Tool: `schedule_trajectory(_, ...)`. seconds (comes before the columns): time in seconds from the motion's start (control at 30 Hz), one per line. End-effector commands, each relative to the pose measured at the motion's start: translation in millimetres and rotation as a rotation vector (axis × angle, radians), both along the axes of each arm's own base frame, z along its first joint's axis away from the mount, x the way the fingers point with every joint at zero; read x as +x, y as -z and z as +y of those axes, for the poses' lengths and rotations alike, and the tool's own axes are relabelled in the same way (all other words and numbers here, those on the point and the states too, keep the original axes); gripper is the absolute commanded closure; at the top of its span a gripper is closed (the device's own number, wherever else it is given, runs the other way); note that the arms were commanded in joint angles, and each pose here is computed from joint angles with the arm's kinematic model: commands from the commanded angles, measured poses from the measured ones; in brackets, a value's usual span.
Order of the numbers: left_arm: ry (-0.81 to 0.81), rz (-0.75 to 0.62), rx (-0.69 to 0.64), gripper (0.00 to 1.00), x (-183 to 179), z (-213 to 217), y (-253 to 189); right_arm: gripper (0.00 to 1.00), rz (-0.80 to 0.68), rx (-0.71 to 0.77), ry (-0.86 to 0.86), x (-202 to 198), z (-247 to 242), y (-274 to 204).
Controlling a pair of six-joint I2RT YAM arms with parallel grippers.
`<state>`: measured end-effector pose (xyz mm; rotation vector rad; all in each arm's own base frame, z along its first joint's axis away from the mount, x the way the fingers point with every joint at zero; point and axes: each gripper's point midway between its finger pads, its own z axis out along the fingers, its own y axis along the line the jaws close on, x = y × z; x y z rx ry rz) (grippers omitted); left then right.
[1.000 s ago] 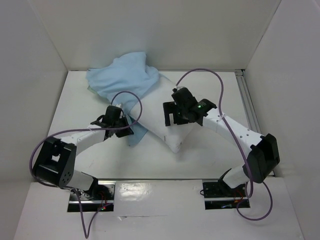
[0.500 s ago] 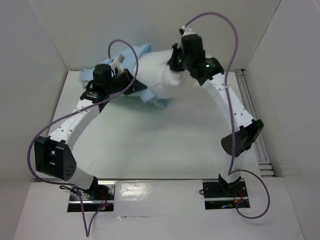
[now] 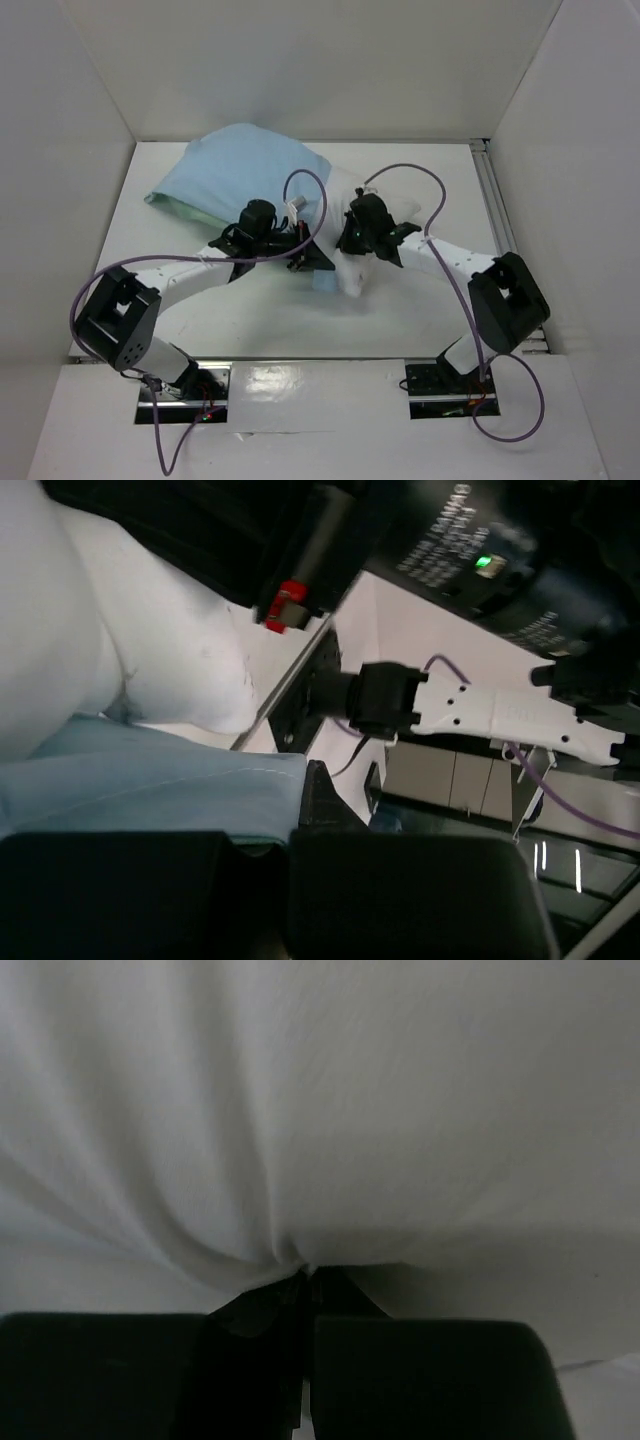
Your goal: Put the pillow into the pillowcase
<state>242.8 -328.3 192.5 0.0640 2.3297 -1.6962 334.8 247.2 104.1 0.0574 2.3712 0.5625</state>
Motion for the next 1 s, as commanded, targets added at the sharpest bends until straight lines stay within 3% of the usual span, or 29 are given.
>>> schedule_trajectory(0.0,0.159,-0.257,-0.221,1.0,-36.9,-12.4,-95.6,1.0,-0.026,0.162,-0.042,-21.6,28.3,-32.1)
schedule_trajectory(0.07,0.154,-0.226,-0.166,0.96,-40.4,-7.8,-91.0,1.0,-0.047,0.148,-0.032,-26.3,19.2,-44.3)
schedule_trajectory(0.1,0.151,-0.239,-0.139,0.84,-40.2,-5.8,-93.5,1.0,-0.063,0.142,-0.03,-25.8,16.9,-50.9)
schedule_trajectory(0.13,0.143,-0.353,-0.122,0.66,-35.5,-3.9,-115.0,1.0,-0.067,0.133,-0.038,-28.5,14.3,-53.4)
schedule_trajectory(0.17,0.14,-0.382,-0.091,0.26,-34.8,-1.1,-120.5,1.0,-0.089,0.149,-0.039,-29.6,13.5,-66.4)
schedule_trajectory(0.23,0.149,-0.44,0.004,0.02,-34.0,7.2,-132.3,1.0,-0.104,0.156,-0.053,-33.9,11.8,-75.3)
schedule_trajectory(0.33,0.15,-0.525,0.123,0.0,-35.9,24.0,-153.1,1.0,-0.125,0.164,-0.13,-51.1,15.9,-84.4)
schedule_trajectory(0.37,0.143,-0.555,0.145,0.05,-33.1,30.1,-158.9,1.0,-0.119,0.161,-0.147,-57.1,13.9,-82.9)
schedule_trajectory(0.4,0.156,-0.581,0.156,0.59,-32.5,31.1,-161.4,1.0,-0.123,0.156,-0.165,-61.9,15.6,-84.1)
schedule_trajectory(0.43,0.112,-0.641,0.181,0.85,-22.4,38.3,-175.6,1.0,-0.109,0.149,-0.19,-68.1,17.6,-77.4)
schedule_trajectory(0.47,0.06,-0.619,0.233,1.0,-9.8,47.2,-172.6,1.0,-0.101,0.137,-0.223,-77.6,19.2,-73.1)
schedule_trajectory(0.57,-0.12,-0.609,0.393,0.98,40.1,62.1,-170.2,1.0,-0.059,0.096,-0.29,-100.5,19.7,-61.4)
schedule_trajectory(0.6,-0.16,-0.599,0.44,0.8,54.1,64.5,-165.9,0.94,-0.047,0.076,-0.278,-101.2,15.5,-57.2)
schedule_trajectory(0.63,-0.18,-0.555,0.512,0.57,76.2,61.6,-144.2,0.6,-0.039,0.05,-0.29,-106.0,14.5,-53.0)
schedule_trajectory(0.67,-0.253,-0.578,0.574,0.3,96.4,68.6,-149.4,0.35,-0.006,0.003,-0.278,-113.7,5.3,-44.7)
schedule_trajectory(0.7,-0.265,-0.558,0.623,0.25,104.4,68.4,-139.6,0.21,-0.036,-0.047,-0.214,-105.0,-7.5,-49.0)
schedule_trajectory(0.77,-0.316,-0.564,0.763,0.2,136.8,68.5,-117.8,0.06,-0.056,-0.096,-0.068,-95.0,-30.1,-58.0)
schedule_trajectory(0.83,-0.335,-0.55,0.865,0.18,147.6,65.2,-101.8,0.02,-0.144,-0.149,0.099,-80.1,-63.8,-85.2)
schedule_trajectory(0.97,-0.406,-0.602,1.088,0.17,184.5,71.8,-84.3,0.0,-0.212,-0.051,0.308,-61.8,-105.8,-116.7)
